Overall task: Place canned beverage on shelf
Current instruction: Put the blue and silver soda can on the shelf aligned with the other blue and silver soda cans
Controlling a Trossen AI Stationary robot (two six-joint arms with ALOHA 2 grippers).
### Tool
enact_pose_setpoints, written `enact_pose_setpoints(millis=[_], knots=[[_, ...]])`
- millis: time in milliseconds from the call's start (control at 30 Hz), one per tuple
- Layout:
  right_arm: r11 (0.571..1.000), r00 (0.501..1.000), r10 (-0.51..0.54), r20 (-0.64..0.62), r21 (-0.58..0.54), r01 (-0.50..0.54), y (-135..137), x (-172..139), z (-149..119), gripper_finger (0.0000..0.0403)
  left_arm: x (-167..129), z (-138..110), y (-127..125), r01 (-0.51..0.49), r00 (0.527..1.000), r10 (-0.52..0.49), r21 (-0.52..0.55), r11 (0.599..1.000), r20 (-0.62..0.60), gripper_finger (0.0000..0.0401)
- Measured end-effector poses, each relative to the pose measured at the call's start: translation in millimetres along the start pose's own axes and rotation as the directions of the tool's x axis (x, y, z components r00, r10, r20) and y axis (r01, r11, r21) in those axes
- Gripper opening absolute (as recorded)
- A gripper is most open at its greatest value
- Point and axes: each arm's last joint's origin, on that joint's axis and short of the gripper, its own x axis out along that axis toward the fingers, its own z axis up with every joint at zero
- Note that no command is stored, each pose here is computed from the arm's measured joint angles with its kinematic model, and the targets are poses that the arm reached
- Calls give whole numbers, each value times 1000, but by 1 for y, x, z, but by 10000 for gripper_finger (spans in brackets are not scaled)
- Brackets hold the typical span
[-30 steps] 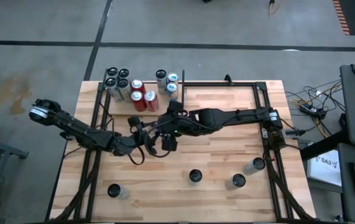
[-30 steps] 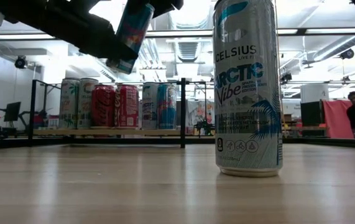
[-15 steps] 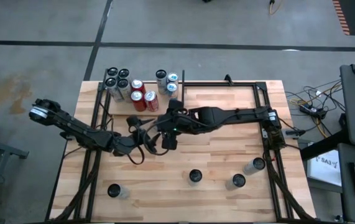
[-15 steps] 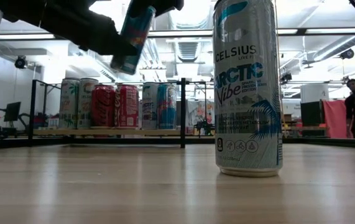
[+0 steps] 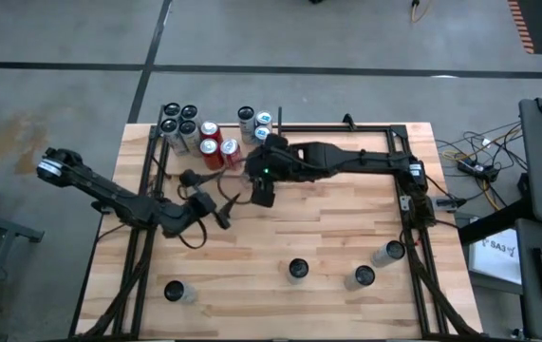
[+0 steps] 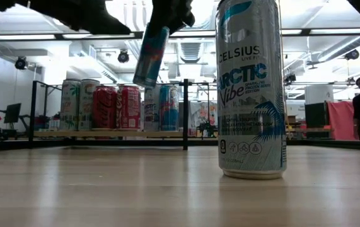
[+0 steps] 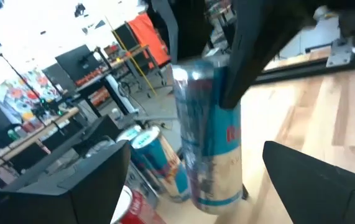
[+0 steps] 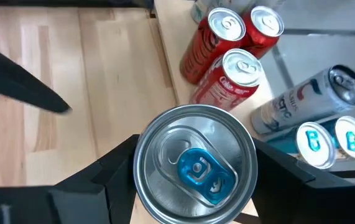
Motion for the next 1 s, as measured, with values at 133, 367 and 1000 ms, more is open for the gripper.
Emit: enact_pose_setpoints(millis=[133,367,1000], knots=[[999,1000,23,-6,34,-22,-16,5,0,229,-11,10,15,9,999,-9,-4,1000,39,349],[995,999,43,-20,87,-41,-45,15,-3,229,-24,22,44,0,996,6,-62,998,93,349],[996,991,11,-130,85,0,-75,64,-20,229,-31,25,62,-8,993,20,-103,995,117,349]])
